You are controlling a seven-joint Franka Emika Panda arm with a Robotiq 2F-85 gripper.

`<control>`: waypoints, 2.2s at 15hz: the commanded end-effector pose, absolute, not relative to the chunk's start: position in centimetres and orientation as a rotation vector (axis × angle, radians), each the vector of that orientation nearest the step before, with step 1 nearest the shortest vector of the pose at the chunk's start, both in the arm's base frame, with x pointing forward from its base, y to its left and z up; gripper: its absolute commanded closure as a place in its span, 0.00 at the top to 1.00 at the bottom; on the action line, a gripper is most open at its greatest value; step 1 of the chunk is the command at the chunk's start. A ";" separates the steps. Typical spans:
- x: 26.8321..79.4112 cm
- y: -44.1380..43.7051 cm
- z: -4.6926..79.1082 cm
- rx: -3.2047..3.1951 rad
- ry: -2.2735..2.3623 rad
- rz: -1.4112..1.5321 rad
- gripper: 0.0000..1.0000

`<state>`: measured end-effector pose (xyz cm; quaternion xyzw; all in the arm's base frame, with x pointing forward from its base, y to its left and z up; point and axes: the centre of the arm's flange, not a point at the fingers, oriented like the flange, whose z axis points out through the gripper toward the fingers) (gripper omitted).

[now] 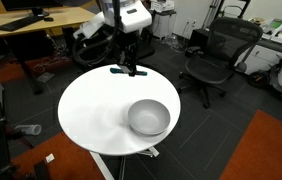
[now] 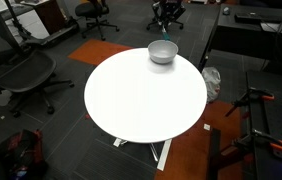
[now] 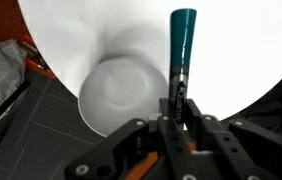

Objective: Remove the marker from the bowl and place it on the table

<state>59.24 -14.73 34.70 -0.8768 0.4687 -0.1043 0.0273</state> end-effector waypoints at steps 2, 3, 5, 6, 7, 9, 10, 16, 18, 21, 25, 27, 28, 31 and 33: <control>52.6 -8.5 36.7 -2.866 1.086 -0.352 0.05; 51.7 -7.4 36.4 -2.893 1.019 -0.356 0.05; 50.2 -6.0 35.6 -2.933 0.897 -0.362 0.05; 49.8 -5.6 34.9 -2.943 0.851 -0.355 0.05; 49.4 -5.2 34.4 -2.954 0.810 -0.348 0.05; 49.3 -5.2 32.4 -2.986 0.759 -0.329 0.05; 49.4 -5.2 31.5 -2.991 0.739 -0.307 0.05; 50.7 -5.5 26.2 -3.035 0.652 -0.256 0.05; 51.2 -5.5 24.2 -3.052 0.635 -0.246 0.05; 51.7 -5.6 21.0 -3.076 0.632 -0.202 0.05; 52.5 -6.0 17.2 -3.101 0.659 -0.153 0.05; 52.9 -6.4 15.9 -3.113 0.673 -0.141 0.05; 53.1 -6.4 15.5 -3.120 0.678 -0.132 0.44; 53.3 -5.1 14.4 -3.121 0.696 -0.129 0.58; 53.1 -3.5 14.7 -3.111 0.683 -0.169 0.73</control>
